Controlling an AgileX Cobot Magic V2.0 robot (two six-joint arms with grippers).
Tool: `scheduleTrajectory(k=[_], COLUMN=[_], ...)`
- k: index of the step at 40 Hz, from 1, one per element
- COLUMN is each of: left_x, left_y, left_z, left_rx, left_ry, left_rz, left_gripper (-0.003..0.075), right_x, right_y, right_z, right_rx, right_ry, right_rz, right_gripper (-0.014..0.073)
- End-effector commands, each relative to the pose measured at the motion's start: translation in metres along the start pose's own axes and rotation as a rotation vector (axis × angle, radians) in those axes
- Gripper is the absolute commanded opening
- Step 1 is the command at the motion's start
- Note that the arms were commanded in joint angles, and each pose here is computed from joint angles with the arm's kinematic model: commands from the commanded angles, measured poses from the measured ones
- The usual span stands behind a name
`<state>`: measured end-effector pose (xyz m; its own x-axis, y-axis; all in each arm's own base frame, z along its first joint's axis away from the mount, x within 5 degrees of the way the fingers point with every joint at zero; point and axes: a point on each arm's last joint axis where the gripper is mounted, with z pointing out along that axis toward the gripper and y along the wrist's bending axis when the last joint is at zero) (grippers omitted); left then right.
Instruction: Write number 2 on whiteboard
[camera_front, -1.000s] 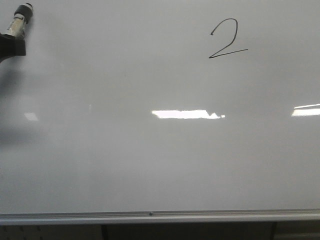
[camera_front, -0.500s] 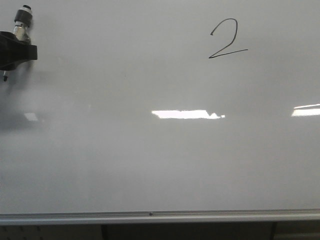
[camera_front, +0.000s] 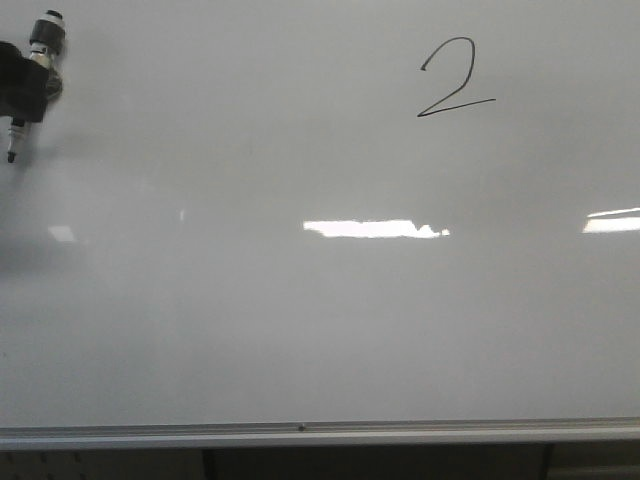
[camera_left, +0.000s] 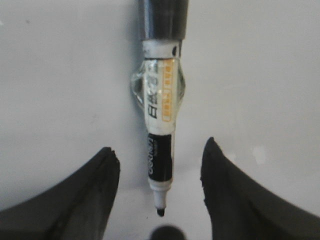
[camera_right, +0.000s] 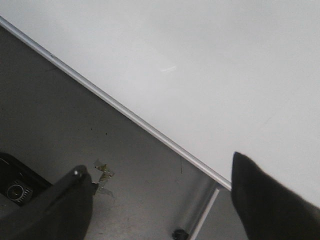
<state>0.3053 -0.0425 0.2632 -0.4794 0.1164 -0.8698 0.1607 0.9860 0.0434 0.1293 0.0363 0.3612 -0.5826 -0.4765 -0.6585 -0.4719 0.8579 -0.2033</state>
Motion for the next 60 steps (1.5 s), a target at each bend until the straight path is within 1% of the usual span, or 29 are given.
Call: scheduleTrajectory(k=[1, 5, 10, 16, 19, 24, 31, 35, 40, 42, 45, 46, 50, 55, 57, 60], left_x=[-0.034, -0.044, -0.049, -0.045, -0.042, -0.029, -0.008, 0.004, 0.012, 0.014, 0.015, 0.015, 0.016, 0.016, 0.016, 0.016], left_y=[0.003, 0.005, 0.006, 0.007, 0.007, 0.006, 0.005, 0.005, 0.004, 0.004, 0.004, 0.004, 0.004, 0.004, 0.004, 0.004], left_z=[-0.039, -0.072, -0.112, -0.157, -0.18, -0.207, -0.232, -0.236, -0.233, -0.231, -0.23, -0.23, -0.229, -0.229, -0.229, -0.229], left_rx=[-0.016, -0.027, -0.038, -0.044, -0.046, -0.049, -0.051, -0.051, -0.05, -0.05, -0.049, -0.049, -0.049, -0.049, -0.049, -0.049], left_ry=[-0.035, 0.005, 0.047, 0.06, 0.043, 0.025, 0.024, 0.028, 0.044, 0.047, 0.049, 0.047, 0.049, 0.049, 0.049, 0.049], left_rz=[0.004, 0.001, 0.0, -0.01, -0.015, -0.019, -0.023, -0.024, -0.019, -0.016, -0.016, -0.015, -0.015, -0.015, -0.015, -0.015], left_gripper=[0.0369, 0.0369, 0.0369, 0.0369, 0.0369, 0.0369, 0.0369, 0.0369, 0.0369, 0.0366, 0.0336, 0.0315, 0.0219, 0.009, 0.0044, -0.0021], right_x=[-0.009, -0.008, -0.008, -0.004, 0.0, 0.012, 0.031, 0.038, 0.039, 0.04, 0.04, 0.04, 0.04, 0.04, 0.04, 0.039], right_y=[-0.004, -0.004, -0.003, 0.0, 0.002, 0.006, 0.013, 0.015, 0.015, 0.014, 0.014, 0.014, 0.014, 0.014, 0.014, 0.014], right_z=[-0.008, -0.008, -0.01, -0.022, -0.031, -0.044, -0.049, -0.051, -0.052, -0.052, -0.052, -0.052, -0.052, -0.052, -0.052, -0.052], right_rx=[0.031, 0.028, 0.017, 0.004, 0.006, 0.014, 0.02, 0.024, 0.031, 0.038, 0.04, 0.04, 0.04, 0.04, 0.04, 0.041], right_ry=[-0.075, -0.071, -0.08, -0.127, -0.162, -0.211, -0.238, -0.256, -0.262, -0.261, -0.259, -0.259, -0.259, -0.259, -0.259, -0.264], right_rz=[0.078, 0.147, 0.215, 0.253, 0.26, 0.263, 0.265, 0.264, 0.261, 0.258, 0.257, 0.257, 0.257, 0.257, 0.257, 0.257], right_gripper=[0.0592, 0.0592, 0.0592, 0.0592, 0.0592, 0.0592, 0.0592, 0.0592, 0.0581, 0.0544, 0.0423, 0.0385, 0.0187, -0.0011, -0.007, -0.0066])
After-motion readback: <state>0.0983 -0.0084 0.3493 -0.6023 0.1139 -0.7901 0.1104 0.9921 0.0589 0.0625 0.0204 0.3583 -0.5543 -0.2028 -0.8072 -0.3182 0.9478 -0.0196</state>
